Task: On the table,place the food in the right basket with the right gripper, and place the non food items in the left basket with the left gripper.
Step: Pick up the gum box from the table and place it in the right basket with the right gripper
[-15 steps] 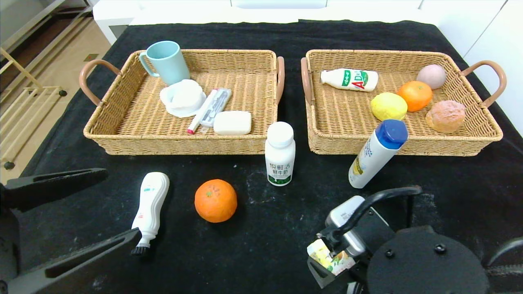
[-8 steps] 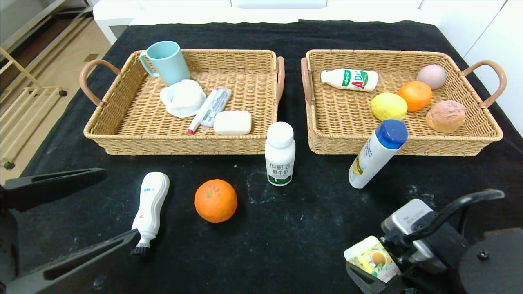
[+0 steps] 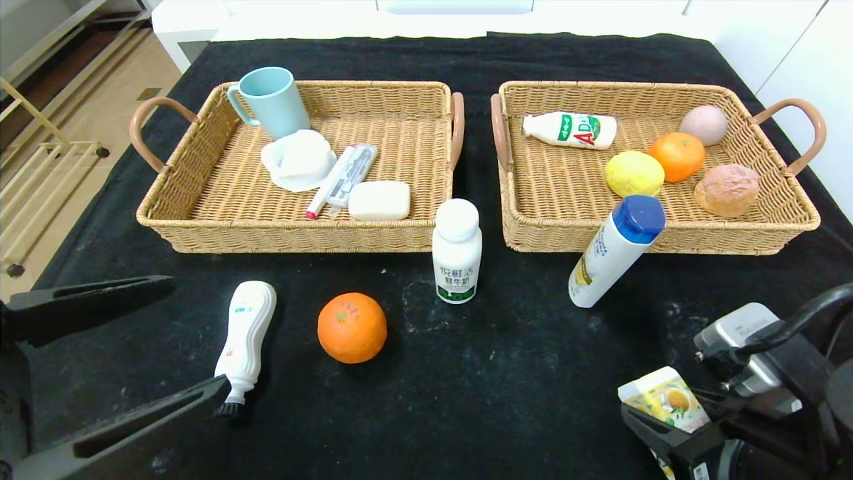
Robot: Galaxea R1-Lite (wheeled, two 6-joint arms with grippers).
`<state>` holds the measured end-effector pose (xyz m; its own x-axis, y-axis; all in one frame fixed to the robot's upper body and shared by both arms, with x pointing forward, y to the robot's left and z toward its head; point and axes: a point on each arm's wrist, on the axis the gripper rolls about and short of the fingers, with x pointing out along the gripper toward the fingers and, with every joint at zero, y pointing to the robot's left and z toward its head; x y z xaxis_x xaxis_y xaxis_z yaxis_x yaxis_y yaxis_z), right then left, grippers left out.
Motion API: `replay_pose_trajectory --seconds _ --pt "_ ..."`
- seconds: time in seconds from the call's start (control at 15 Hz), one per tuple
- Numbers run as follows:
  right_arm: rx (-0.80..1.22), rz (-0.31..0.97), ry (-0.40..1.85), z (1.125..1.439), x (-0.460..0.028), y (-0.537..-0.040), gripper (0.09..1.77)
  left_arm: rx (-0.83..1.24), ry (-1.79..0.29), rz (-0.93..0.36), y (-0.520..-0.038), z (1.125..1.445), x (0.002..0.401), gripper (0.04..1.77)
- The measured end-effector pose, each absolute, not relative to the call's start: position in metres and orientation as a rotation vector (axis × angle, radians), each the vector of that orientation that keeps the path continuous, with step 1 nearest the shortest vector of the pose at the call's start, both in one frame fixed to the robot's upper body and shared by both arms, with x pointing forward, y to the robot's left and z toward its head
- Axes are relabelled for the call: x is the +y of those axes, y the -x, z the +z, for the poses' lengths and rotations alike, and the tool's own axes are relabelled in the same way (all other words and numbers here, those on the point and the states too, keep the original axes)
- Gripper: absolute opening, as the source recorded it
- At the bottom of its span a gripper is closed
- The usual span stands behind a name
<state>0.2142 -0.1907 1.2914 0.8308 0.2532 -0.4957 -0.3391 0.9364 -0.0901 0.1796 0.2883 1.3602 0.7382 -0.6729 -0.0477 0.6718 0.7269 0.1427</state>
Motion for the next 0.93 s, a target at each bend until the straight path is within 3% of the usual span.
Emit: replay_pose_trajectory --seconds 0.93 --pt "0.372 0.112 0.131 1.347 -0.239 -0.275 0.82 -0.017 -0.154 -0.741 -0.178 1.362 0.289 1.72"
